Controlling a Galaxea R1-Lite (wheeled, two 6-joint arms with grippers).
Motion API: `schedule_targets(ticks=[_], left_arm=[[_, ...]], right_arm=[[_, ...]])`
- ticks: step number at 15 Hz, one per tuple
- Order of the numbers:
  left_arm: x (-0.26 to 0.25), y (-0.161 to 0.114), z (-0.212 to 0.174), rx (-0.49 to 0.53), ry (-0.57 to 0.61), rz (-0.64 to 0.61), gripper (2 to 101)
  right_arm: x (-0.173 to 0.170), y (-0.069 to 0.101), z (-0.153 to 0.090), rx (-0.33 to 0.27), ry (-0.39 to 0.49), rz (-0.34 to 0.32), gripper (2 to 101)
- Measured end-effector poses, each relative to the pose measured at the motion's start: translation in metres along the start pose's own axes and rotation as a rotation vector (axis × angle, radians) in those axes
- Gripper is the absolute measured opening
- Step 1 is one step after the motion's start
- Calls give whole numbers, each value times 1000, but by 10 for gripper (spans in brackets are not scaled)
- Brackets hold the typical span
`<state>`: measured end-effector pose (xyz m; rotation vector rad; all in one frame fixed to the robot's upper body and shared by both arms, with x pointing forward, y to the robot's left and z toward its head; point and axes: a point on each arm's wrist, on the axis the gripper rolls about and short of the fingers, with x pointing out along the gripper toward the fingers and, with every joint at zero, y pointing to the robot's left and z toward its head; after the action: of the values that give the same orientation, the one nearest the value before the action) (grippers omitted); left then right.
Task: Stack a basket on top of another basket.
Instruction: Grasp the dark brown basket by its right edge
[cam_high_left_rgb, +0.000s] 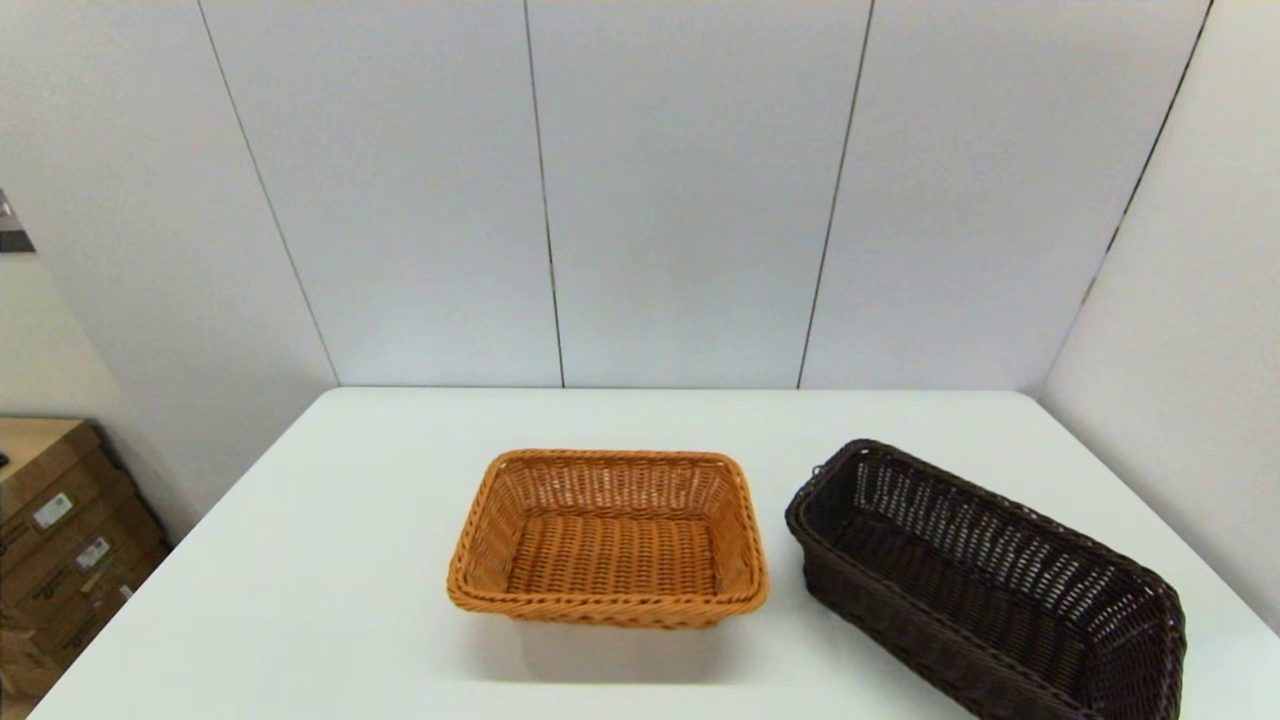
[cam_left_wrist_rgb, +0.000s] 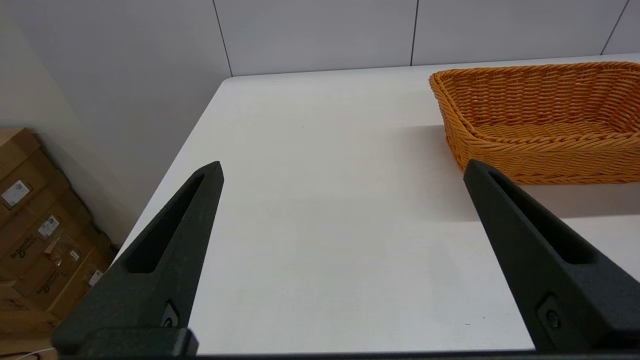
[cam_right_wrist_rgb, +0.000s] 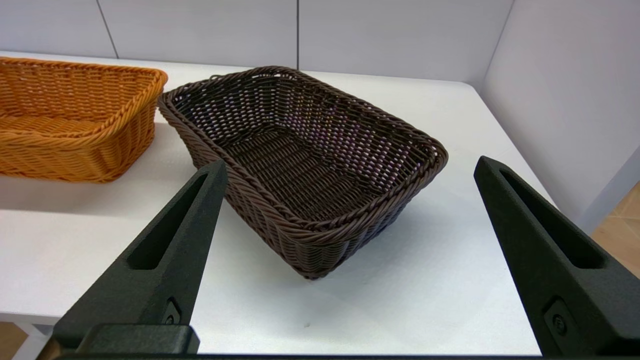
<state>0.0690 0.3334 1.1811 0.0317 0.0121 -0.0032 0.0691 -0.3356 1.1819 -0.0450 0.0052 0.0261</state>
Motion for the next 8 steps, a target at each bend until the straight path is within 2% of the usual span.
schedule_targets(ticks=[8], left_arm=[[0, 0, 0, 0, 0, 0, 978]], right_arm=[[0, 0, 0, -9, -1, 0, 980]])
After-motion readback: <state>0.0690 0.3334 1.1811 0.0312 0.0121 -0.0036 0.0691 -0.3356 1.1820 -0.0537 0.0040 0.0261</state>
